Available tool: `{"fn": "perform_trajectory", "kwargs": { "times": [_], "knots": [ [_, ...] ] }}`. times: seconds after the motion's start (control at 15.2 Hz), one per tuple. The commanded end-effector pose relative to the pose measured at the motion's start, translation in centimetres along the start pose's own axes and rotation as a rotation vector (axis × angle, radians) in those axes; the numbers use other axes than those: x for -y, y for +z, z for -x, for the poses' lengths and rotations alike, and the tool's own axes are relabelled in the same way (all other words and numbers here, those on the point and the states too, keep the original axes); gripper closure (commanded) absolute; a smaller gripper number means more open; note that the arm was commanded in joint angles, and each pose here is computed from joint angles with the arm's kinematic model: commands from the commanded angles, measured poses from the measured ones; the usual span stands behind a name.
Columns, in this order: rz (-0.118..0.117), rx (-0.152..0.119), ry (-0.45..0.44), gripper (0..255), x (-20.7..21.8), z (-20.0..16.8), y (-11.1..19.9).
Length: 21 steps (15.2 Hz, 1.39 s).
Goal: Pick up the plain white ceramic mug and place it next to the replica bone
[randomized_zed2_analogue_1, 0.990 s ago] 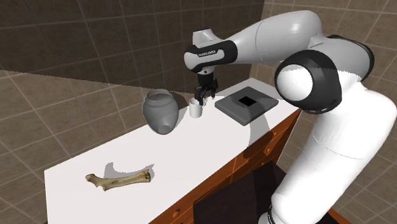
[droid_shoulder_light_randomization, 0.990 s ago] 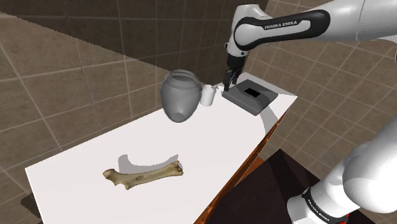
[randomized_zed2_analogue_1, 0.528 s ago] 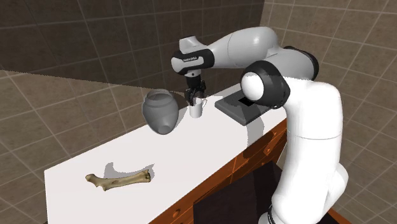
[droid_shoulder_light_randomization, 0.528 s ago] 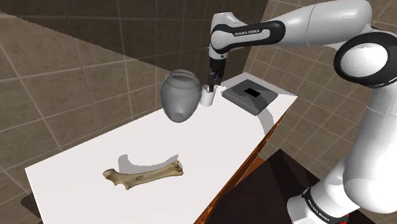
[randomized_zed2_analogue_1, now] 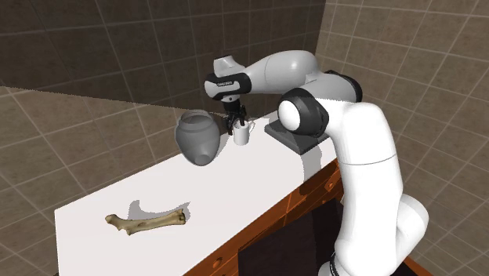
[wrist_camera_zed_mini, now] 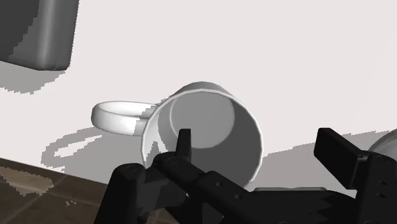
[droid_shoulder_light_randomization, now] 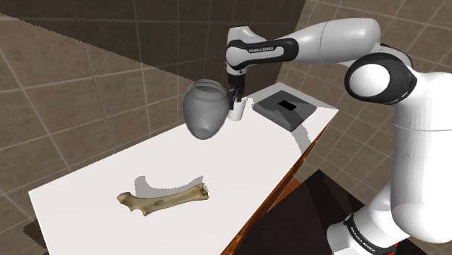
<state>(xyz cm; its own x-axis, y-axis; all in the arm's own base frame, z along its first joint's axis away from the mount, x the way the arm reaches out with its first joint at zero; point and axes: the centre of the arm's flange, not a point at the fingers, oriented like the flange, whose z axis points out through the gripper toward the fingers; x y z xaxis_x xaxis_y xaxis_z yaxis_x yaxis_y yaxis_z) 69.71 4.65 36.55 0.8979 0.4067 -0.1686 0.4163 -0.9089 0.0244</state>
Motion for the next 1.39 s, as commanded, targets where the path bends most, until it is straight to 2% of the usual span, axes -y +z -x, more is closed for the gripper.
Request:
{"fn": "perform_trajectory", "kwargs": {
  "times": [0.0, 0.13, 0.66, 0.73, 1.32],
  "knots": [
    [0.000, 0.000, 0.000, 0, 0.04, 0.02, 1.04],
    [0.000, 0.000, 0.000, 0, 0.04, 0.02, 1.87],
    [0.000, 0.000, 0.000, 0, 0.04, 0.02, 1.87],
    [0.000, 0.000, 0.000, 255, 0.04, 0.02, 1.87],
    [0.000, 0.000, 0.000, 255, 0.04, 0.02, 1.87]
  ]
}}
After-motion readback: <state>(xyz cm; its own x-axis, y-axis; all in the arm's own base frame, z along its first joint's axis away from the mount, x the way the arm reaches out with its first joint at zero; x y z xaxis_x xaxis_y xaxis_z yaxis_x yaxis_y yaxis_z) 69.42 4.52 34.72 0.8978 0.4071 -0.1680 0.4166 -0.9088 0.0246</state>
